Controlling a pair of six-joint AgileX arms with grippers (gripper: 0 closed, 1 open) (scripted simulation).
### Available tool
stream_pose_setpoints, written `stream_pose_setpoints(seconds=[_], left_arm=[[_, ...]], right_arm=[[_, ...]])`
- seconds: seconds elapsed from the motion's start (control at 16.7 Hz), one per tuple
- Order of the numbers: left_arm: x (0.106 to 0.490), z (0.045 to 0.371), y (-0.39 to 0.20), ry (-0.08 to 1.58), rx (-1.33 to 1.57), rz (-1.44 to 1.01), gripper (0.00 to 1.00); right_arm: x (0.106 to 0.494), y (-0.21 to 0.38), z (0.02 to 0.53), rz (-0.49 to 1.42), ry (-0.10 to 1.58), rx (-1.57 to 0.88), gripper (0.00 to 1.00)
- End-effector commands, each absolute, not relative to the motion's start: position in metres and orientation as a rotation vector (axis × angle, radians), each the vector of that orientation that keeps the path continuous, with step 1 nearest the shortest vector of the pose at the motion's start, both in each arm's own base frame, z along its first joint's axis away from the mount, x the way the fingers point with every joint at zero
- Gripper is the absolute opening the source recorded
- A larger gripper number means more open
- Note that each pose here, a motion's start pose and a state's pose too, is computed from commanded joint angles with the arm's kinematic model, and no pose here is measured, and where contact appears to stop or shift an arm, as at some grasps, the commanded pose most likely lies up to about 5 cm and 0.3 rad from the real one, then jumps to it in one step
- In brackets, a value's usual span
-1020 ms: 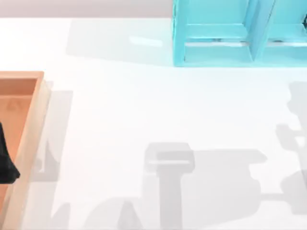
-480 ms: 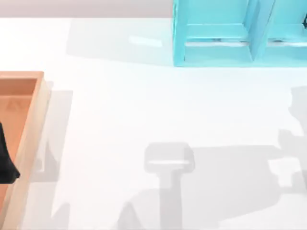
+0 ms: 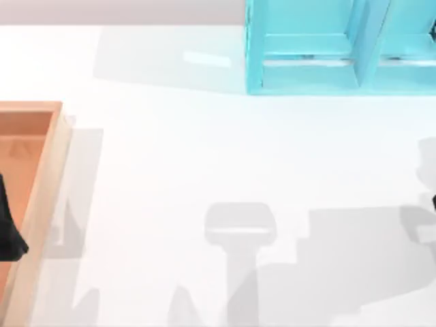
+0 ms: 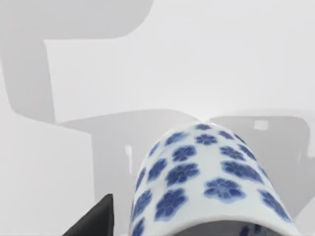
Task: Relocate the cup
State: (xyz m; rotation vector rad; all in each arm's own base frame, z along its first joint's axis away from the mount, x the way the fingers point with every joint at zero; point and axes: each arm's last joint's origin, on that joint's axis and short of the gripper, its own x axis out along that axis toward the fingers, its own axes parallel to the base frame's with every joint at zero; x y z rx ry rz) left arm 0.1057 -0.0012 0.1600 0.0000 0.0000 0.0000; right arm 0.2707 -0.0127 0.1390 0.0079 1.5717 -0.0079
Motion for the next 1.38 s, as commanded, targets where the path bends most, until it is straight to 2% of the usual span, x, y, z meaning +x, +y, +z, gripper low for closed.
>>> stream_pose_setpoints(seconds=[0.12, 0.9, 1.38], left_arm=[[0.1057, 0.1600, -0.0012, 0.000, 0.000, 0.000, 1.00], [0.1057, 0.1600, -0.0012, 0.000, 0.000, 0.000, 1.00], [0.1057, 0.1600, -0.0012, 0.000, 0.000, 0.000, 1.00]], right_arm=[[0.2707, -0.0127, 0.1390, -0.008, 1.572, 0.008, 1.00], [0.2707, -0.0127, 0.1390, -0.008, 1.572, 0.008, 0.02], [0.2707, -0.0127, 0.1390, -0.008, 1.572, 0.008, 0.00]])
